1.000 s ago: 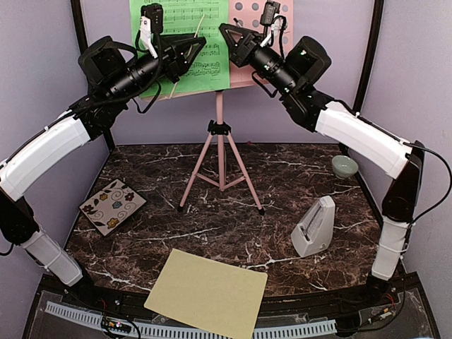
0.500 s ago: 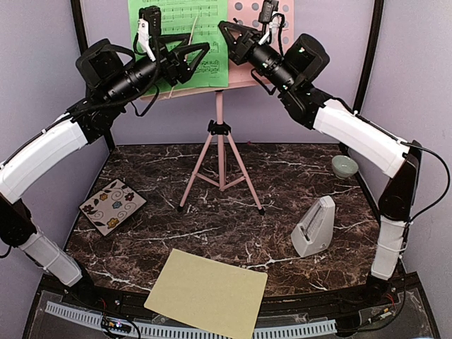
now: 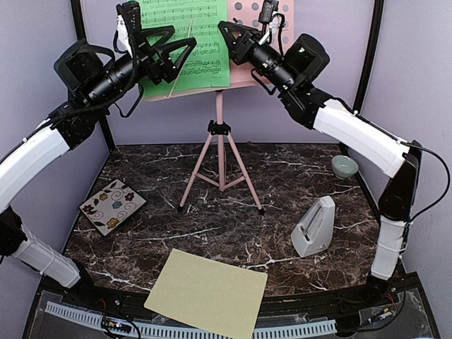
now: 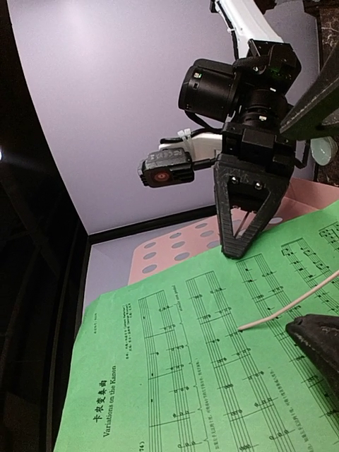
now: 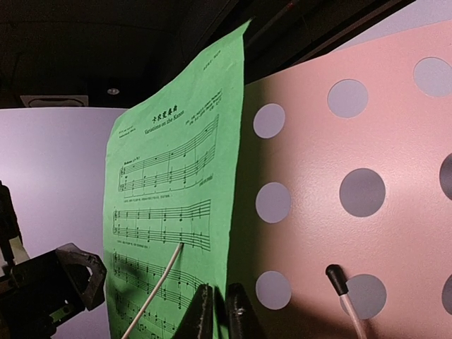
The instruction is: Set up the instrument practice props
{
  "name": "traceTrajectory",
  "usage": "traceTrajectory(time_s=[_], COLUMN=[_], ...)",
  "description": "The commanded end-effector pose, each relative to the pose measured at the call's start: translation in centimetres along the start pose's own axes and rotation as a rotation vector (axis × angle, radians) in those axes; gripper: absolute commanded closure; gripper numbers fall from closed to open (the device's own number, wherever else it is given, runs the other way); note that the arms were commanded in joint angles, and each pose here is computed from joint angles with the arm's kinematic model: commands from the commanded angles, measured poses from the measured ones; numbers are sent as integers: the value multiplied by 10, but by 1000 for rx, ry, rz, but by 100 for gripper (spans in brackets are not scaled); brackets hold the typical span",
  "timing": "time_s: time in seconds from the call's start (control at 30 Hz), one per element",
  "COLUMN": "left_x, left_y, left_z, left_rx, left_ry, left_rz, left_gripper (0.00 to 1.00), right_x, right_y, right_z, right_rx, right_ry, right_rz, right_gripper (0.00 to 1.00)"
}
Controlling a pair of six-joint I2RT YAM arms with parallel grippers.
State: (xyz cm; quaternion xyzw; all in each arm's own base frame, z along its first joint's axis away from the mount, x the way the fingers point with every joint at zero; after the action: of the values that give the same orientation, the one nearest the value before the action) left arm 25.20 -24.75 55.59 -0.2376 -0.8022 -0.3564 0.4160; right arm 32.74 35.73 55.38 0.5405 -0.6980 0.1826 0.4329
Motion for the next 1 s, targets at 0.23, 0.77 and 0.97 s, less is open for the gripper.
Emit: traceTrajectory(time_s=[0.23,0.77,0.97], left_x=[-9,-92,-149], left_y=[-12,-56,-74], left_z=[39,126,158], left_rx=[-11,-30,46], left_ry=[111,436,597], left_rz=[-7,129,253], left_gripper=[6,1,1], right_x=[27,51,56], right_y=[8,22,29], right_z=[1,31,50], right_rx=[0,-67,-93], right_ry=[-33,39,124], right_rz=[28,45,73], right_gripper=[52,11,8])
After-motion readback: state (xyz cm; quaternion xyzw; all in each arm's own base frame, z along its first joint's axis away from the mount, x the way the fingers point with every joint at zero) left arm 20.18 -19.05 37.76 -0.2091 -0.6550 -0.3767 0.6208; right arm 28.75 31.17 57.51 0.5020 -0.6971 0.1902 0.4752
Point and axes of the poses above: each gripper's point midway between its finger pads, its own z axis back along the fingers, its own y axis along the line the jaws close on, x = y × z, the point moved 7 cm from there along z, back along the fingers, and after that the axes turned 10 degrees about -z, right-handed, at the moved point
